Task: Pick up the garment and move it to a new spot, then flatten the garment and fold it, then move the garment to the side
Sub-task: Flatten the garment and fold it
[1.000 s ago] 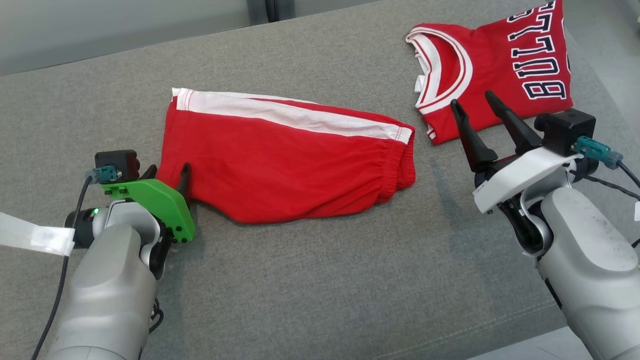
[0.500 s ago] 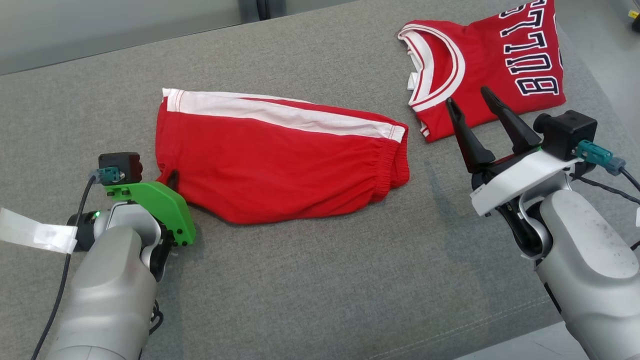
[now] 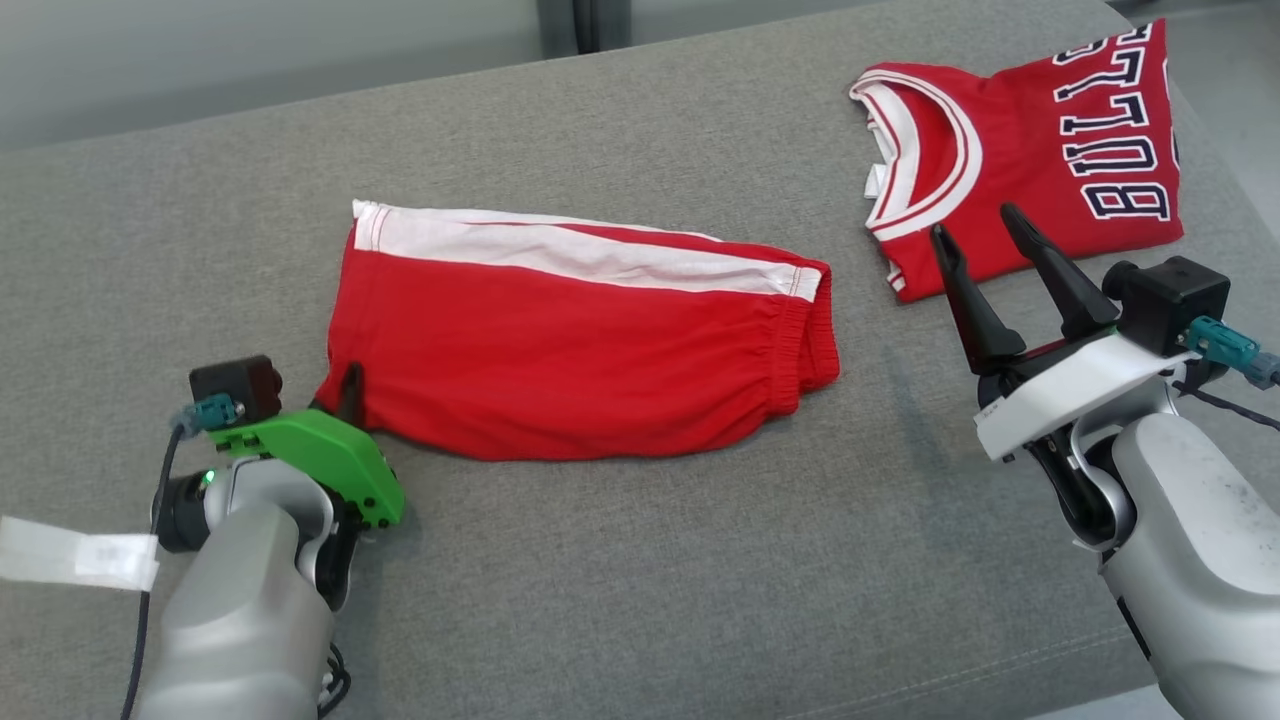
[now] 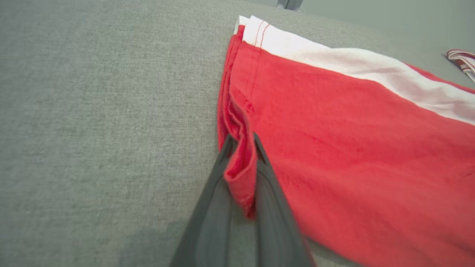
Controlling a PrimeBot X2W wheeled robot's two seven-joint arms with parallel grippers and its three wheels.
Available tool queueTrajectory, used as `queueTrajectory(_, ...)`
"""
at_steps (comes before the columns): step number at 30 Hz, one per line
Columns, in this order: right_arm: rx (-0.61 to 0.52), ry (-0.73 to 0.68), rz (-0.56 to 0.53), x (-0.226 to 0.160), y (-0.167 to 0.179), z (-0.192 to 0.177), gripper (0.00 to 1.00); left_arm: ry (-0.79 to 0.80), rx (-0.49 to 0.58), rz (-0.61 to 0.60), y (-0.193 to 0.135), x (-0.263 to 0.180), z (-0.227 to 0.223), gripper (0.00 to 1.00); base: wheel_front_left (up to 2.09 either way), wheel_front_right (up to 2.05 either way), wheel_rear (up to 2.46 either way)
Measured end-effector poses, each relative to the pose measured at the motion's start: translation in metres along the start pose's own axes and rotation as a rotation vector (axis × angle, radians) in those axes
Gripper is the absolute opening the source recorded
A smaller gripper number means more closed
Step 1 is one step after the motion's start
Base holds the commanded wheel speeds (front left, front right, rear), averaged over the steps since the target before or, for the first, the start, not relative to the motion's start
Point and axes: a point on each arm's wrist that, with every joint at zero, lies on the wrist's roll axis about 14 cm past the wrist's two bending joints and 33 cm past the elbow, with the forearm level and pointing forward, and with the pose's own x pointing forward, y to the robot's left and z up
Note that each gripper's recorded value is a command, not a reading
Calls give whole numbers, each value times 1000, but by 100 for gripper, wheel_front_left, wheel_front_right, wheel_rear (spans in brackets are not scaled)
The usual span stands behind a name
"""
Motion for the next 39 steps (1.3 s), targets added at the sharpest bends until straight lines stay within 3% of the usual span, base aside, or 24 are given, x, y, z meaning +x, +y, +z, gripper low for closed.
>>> queueTrajectory(13,12,67,85,-7,33,-25,100,-54,-53,93,32,-55,-13,0,0,0,0)
queueTrajectory(27,21,85,151,-10,64,-28,100,-106,-102,99,28,-93,-20,3,0,0,0)
queueTrajectory(29,23,90,153,-11,66,-30,100,-124,-95,108,27,-94,-16,44,0,0,0)
queueTrajectory(30,23,93,153,-11,67,-30,100,-135,-87,114,27,-94,-12,100,0,0,0)
queueTrajectory(39,25,98,115,-12,63,-29,100,-346,33,123,16,-102,57,100,0,0,0)
